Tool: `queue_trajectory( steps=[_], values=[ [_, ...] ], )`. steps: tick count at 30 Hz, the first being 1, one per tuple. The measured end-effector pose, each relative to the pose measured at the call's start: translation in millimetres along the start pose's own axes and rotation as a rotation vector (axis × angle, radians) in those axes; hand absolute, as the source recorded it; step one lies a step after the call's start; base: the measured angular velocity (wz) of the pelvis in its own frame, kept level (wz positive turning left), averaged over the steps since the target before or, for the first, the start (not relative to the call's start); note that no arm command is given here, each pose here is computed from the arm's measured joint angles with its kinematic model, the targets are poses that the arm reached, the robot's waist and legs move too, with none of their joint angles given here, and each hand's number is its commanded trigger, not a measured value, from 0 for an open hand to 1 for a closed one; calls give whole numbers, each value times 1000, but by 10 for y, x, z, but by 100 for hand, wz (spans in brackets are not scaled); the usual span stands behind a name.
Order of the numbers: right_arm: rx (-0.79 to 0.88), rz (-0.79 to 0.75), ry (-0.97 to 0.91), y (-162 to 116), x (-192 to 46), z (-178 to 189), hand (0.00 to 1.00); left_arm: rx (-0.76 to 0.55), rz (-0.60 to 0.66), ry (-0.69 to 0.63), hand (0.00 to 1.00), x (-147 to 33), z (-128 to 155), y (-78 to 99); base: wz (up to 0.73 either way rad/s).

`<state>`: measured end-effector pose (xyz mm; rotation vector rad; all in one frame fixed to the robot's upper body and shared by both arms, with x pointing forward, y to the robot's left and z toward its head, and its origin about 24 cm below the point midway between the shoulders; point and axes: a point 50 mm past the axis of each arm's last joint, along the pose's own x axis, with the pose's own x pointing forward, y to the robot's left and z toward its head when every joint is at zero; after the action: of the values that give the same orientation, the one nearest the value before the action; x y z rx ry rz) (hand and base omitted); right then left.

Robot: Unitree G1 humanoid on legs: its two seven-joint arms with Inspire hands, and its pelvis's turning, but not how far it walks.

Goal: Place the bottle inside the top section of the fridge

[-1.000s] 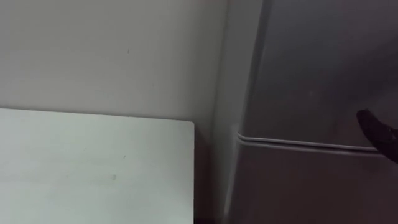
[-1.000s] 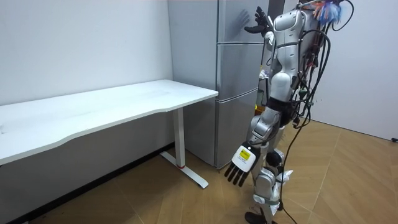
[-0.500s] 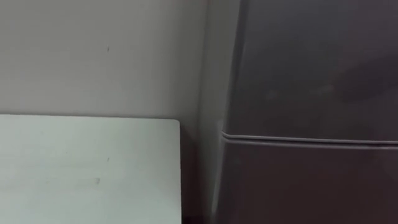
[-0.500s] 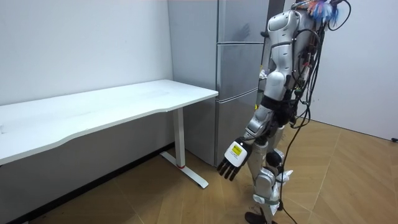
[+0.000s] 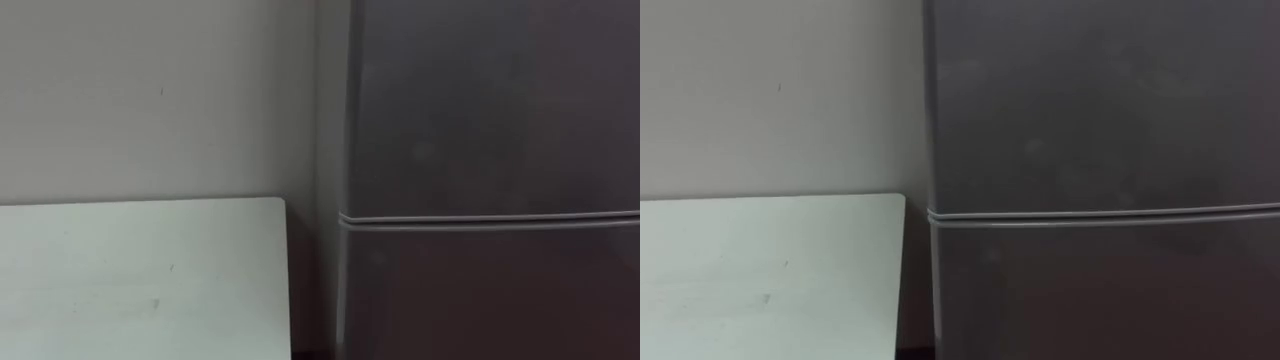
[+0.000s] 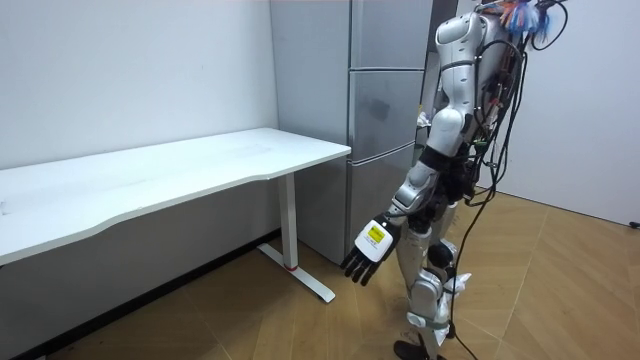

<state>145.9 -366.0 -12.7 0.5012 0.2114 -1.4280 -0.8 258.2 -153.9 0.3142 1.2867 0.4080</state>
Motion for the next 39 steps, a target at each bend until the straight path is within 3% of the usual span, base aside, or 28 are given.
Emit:
queue_trajectory(
  steps=[9, 13, 16, 21, 23, 30, 39],
  values=[
    [-171, -268, 261, -681, -42, -772, 0, -14, -19, 3, 0, -17, 13, -82, 1],
    [-272, -300, 305, -861, -115, -952, 0, -14, -29, -2, 0, -34, -6, -124, -3],
    [-439, -275, 297, -1021, -148, -1059, 0, -18, -32, 1, 0, -33, -9, -137, 1],
    [-815, -71, 332, -1181, -282, -1310, 0, -19, -36, 24, 0, -17, -21, -159, -7],
    [-881, 11, 377, -1198, -330, -1392, 0, -21, -40, 16, 0, -11, 12, -172, 4],
    [-1028, 358, 466, -1077, -504, -1611, 0, -32, -56, -2, 0, -8, 84, -239, 0],
    [-1083, 579, 562, -1008, -666, -1773, 0, -49, -87, -48, 0, -19, 180, -347, 0]
  ],
)
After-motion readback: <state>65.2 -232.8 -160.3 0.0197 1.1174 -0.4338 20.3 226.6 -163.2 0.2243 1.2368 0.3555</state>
